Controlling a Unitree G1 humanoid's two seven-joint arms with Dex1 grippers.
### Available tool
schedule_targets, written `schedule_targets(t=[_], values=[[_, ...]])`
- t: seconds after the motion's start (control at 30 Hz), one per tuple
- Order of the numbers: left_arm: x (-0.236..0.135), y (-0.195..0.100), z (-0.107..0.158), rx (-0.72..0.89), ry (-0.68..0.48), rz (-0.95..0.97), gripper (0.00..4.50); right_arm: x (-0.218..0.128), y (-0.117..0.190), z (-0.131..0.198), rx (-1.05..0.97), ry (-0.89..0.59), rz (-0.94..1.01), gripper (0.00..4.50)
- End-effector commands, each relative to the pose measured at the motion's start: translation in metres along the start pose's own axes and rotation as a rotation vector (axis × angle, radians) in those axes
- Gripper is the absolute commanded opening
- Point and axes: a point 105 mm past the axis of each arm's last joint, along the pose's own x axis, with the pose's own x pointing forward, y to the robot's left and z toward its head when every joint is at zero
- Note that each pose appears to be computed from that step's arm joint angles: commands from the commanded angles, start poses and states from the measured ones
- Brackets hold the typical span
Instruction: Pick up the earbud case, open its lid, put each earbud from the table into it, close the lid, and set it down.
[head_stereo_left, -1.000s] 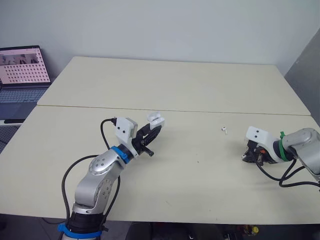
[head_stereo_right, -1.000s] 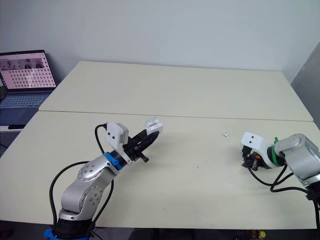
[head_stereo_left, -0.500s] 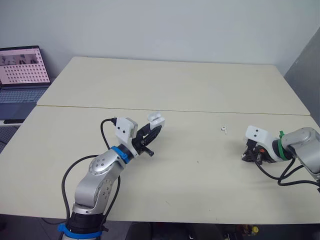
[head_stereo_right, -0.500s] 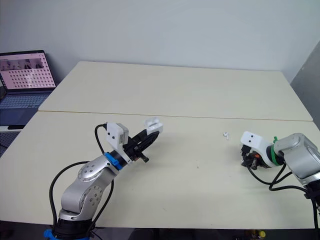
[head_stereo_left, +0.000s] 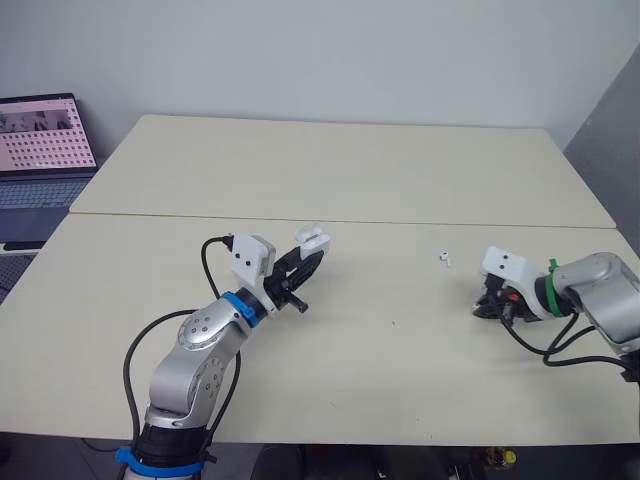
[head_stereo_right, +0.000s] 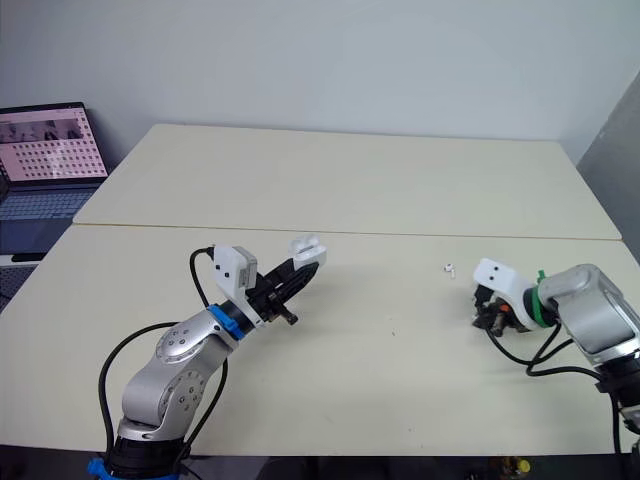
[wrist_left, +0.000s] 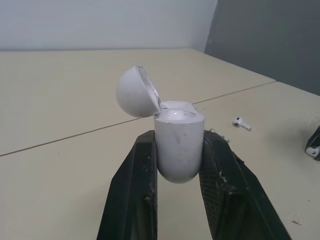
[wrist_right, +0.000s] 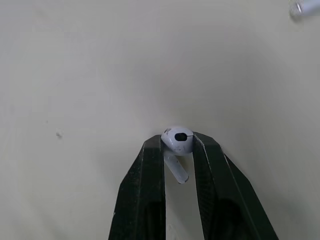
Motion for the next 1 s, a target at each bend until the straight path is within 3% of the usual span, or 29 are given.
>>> schedule_targets(t=[0.03, 0.23, 0.4, 0.63, 1.0], values=[[0.008, -0.003, 0.016, 0.037, -0.066, -0.033, 0.76, -0.019, 0.004, 0.071, -0.042, -0.305, 0.001, 0.41], [0.023, -0.003, 0.025, 0.031, -0.125, -0.05, 0.76, -0.046, 0.019, 0.169, 0.166, -0.859, 0.004, 0.41], [0.036, -0.004, 0.032, 0.041, -0.151, -0.07, 0.76, -0.05, 0.038, 0.208, 0.364, -1.087, 0.047, 0.41], [0.05, -0.004, 0.045, 0.058, -0.187, -0.094, 0.76, -0.035, 0.049, 0.22, 0.466, -1.148, 0.054, 0.41], [0.058, -0.007, 0.052, 0.076, -0.216, -0.097, 0.76, -0.023, 0.061, 0.232, 0.457, -1.172, 0.076, 0.41]])
